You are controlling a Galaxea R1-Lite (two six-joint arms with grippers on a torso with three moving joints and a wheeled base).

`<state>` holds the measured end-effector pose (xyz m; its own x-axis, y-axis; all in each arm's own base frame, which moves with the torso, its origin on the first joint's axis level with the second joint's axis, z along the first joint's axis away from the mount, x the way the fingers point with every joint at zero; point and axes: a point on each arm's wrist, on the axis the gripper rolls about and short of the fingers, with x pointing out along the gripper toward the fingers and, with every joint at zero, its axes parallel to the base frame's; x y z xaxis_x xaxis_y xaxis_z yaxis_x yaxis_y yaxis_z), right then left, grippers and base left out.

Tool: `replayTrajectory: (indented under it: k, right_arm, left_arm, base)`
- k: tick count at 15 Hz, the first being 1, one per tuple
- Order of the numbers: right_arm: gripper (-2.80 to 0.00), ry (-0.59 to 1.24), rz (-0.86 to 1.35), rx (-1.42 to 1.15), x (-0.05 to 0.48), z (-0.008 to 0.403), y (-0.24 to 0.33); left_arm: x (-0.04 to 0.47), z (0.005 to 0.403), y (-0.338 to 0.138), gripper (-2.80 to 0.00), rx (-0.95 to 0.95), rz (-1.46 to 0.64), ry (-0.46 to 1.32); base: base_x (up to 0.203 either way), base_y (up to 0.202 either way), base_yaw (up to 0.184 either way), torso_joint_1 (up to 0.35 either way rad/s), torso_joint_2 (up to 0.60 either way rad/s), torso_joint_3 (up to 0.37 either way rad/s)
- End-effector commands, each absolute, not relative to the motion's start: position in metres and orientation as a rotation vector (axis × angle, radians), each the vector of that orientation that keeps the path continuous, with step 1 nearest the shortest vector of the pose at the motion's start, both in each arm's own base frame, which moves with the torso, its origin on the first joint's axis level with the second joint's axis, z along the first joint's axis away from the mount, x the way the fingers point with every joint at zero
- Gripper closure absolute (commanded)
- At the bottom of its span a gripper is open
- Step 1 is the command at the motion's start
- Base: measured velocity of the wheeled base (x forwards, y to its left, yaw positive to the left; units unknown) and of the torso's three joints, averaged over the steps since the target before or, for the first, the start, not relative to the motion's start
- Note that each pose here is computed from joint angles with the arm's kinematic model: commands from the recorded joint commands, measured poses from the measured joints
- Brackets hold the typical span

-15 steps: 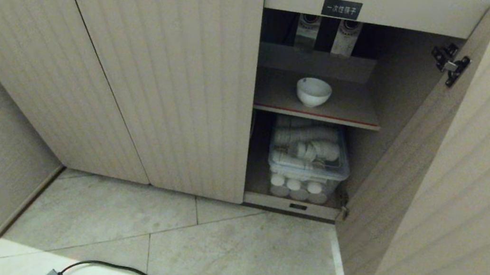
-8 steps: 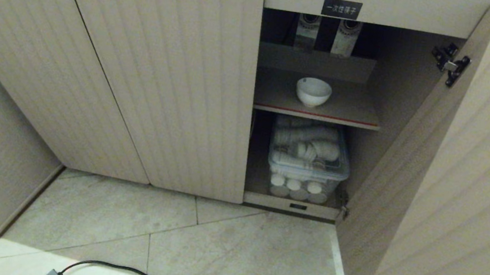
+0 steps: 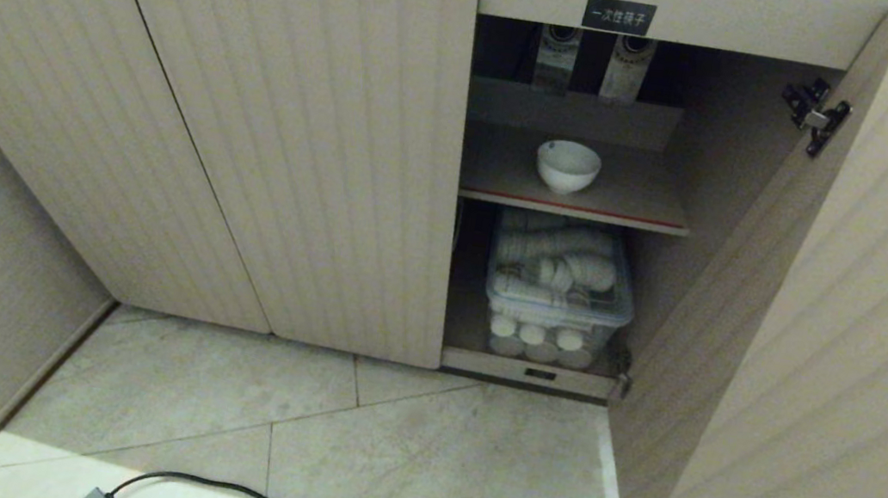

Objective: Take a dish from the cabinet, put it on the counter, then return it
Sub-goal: Close the cabinet door

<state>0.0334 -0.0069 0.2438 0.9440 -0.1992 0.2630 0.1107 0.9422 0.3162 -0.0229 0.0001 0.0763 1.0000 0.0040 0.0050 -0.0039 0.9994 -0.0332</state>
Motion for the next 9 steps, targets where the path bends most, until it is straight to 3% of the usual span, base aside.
replayTrajectory:
  k: [1,9]
  right_arm:
    - [0.00,-0.309,-0.098,0.317,0.0288,0.2445,-0.0043]
    - [0.00,-0.295,0.083,0.412,0.0235,0.2417,0.0005]
  left_arm:
    - [-0.0228,0.0760,0.0002,0.00,-0.034,0.005,-0.005]
    - [-0.0229,0.0763,0.0001,0.00,-0.034,0.003,-0.006]
  base:
    - [0.000,0.000,0.000,0.000,0.00,0.000]
    - [0.000,0.000,0.000,0.000,0.00,0.000]
